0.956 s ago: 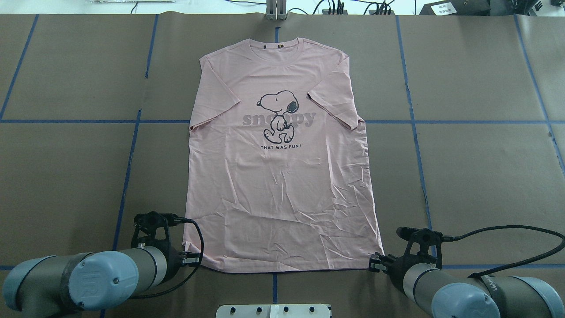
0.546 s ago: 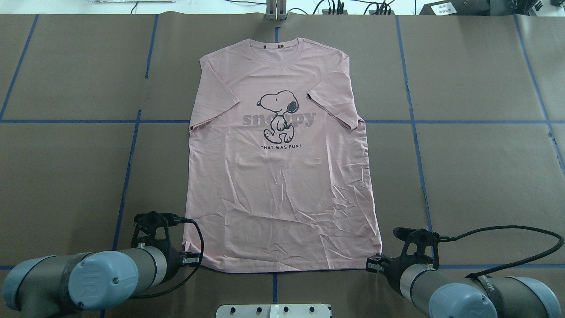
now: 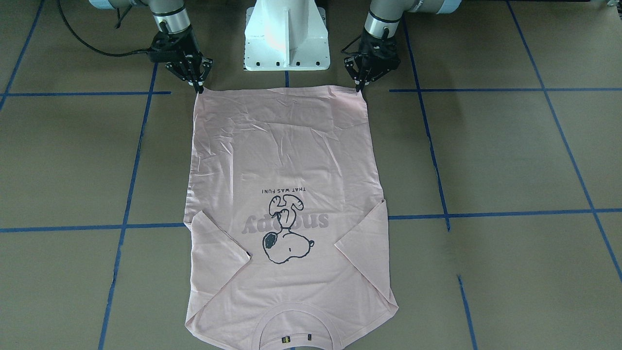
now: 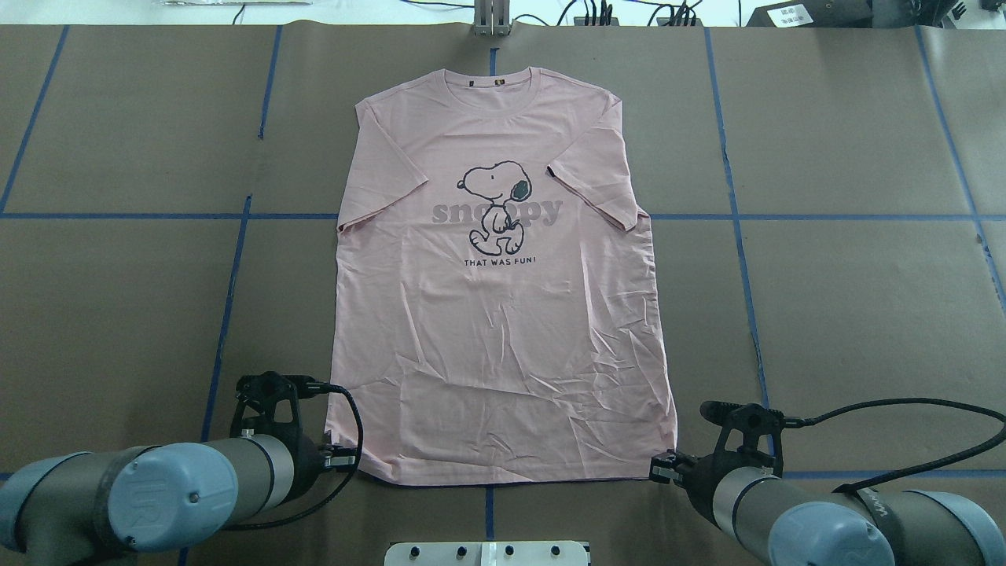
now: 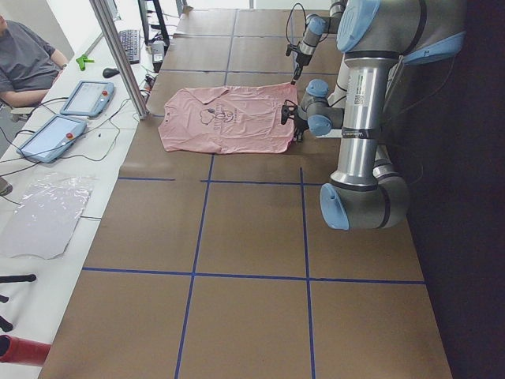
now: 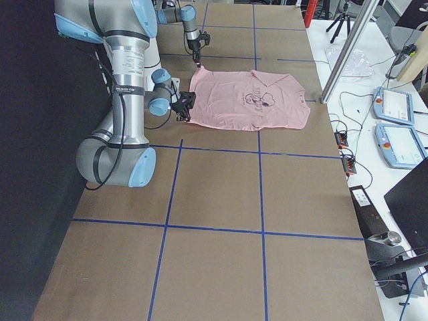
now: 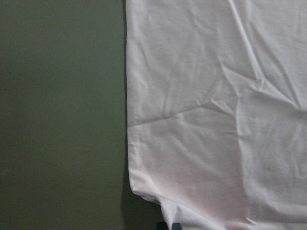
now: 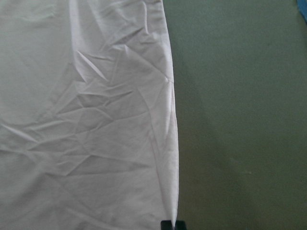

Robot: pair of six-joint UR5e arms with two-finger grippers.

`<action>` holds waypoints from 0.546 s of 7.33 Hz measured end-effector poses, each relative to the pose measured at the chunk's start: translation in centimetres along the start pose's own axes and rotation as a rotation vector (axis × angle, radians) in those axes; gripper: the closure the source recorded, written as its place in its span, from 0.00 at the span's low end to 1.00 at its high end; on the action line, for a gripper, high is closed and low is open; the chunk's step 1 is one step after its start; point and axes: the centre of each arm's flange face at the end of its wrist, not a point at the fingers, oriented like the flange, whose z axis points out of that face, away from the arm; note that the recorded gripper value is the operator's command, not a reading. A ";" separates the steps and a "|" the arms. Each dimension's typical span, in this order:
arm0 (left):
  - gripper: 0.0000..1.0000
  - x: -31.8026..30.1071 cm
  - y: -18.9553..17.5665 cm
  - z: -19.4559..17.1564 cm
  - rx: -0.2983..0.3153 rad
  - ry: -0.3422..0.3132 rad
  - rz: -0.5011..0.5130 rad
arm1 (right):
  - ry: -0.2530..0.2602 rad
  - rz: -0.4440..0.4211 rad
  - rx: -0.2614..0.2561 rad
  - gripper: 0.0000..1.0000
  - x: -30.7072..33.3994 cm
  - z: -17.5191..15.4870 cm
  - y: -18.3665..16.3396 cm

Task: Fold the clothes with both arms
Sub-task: 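Lift the hem with both grippers and fold it toward the collar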

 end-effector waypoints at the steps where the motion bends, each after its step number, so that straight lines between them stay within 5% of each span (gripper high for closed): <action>1: 1.00 0.5 -1.6 -4.0 -0.018 0.004 0.018 | -0.005 0.005 -0.021 1.00 -1.1 -4.0 -1.3; 4: 1.00 3.4 -7.2 -18.0 -0.079 0.059 0.020 | -0.023 0.037 -0.120 1.00 -4.9 -16.9 -5.3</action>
